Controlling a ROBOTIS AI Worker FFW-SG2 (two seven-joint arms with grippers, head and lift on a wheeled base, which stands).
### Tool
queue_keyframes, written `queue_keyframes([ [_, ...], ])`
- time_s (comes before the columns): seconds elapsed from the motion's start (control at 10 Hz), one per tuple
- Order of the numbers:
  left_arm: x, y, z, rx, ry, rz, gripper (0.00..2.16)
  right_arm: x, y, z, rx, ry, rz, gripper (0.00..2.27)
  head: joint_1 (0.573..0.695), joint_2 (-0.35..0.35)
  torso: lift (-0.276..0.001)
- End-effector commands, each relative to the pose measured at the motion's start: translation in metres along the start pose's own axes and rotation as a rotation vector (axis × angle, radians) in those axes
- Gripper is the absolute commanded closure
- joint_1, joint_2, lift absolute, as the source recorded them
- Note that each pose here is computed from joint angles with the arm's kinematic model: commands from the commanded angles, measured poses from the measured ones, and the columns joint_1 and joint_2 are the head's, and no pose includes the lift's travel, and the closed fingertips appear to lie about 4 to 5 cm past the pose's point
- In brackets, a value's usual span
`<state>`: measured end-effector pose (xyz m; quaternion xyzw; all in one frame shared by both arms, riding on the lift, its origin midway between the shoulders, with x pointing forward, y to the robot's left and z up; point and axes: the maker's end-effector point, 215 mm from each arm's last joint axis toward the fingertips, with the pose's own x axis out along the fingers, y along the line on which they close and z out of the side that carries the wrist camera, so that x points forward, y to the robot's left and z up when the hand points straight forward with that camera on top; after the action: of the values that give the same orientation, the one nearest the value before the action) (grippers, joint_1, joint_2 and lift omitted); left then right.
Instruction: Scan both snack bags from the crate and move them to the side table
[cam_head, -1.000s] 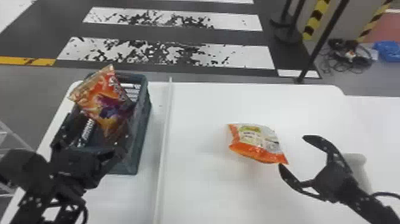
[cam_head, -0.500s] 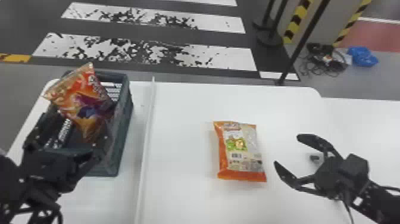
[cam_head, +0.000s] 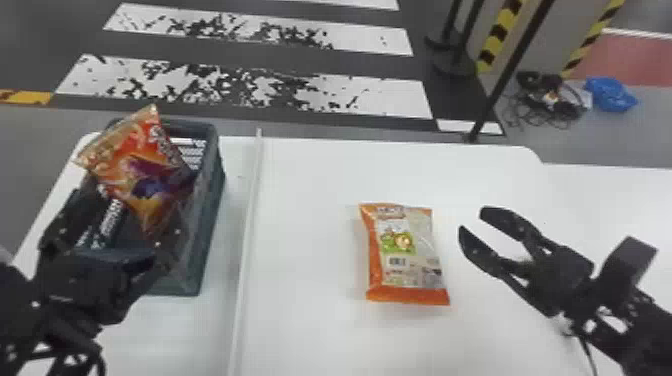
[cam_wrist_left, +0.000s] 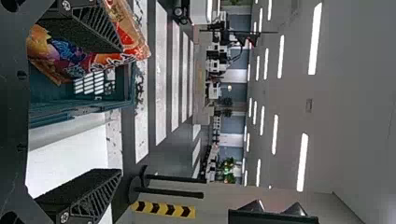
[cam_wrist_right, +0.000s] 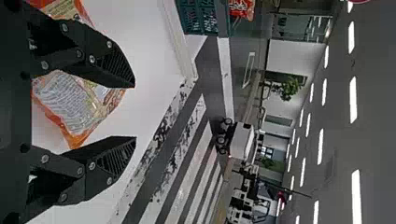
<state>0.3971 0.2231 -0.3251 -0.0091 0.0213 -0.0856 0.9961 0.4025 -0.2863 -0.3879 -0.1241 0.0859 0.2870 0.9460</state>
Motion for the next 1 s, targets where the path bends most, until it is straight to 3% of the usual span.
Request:
queue_keyframes([
  [0.0, 0.0, 0.0, 0.0, 0.0, 0.001, 0.001, 0.09, 0.01, 0.009, -0.003, 0.057, 0.017, 0.012, 2.02, 0.695, -0.099, -0.075],
  [0.2, 0.0, 0.0, 0.0, -0.001, 0.001, 0.001, 0.09, 0.024, 0.024, -0.007, 0.109, 0.036, 0.038, 2.25, 0.695, -0.071, -0.075],
  [0.6, 0.0, -0.001, 0.0, -0.002, 0.001, -0.003, 0.09, 0.069, 0.033, -0.05, 0.229, 0.153, 0.055, 2.25, 0.695, -0.032, -0.075],
  [0.9, -0.002, -0.001, -0.001, -0.001, 0.004, -0.002, 0.09, 0.083, 0.046, -0.075, 0.254, 0.195, 0.078, 2.25, 0.695, -0.017, -0.075],
])
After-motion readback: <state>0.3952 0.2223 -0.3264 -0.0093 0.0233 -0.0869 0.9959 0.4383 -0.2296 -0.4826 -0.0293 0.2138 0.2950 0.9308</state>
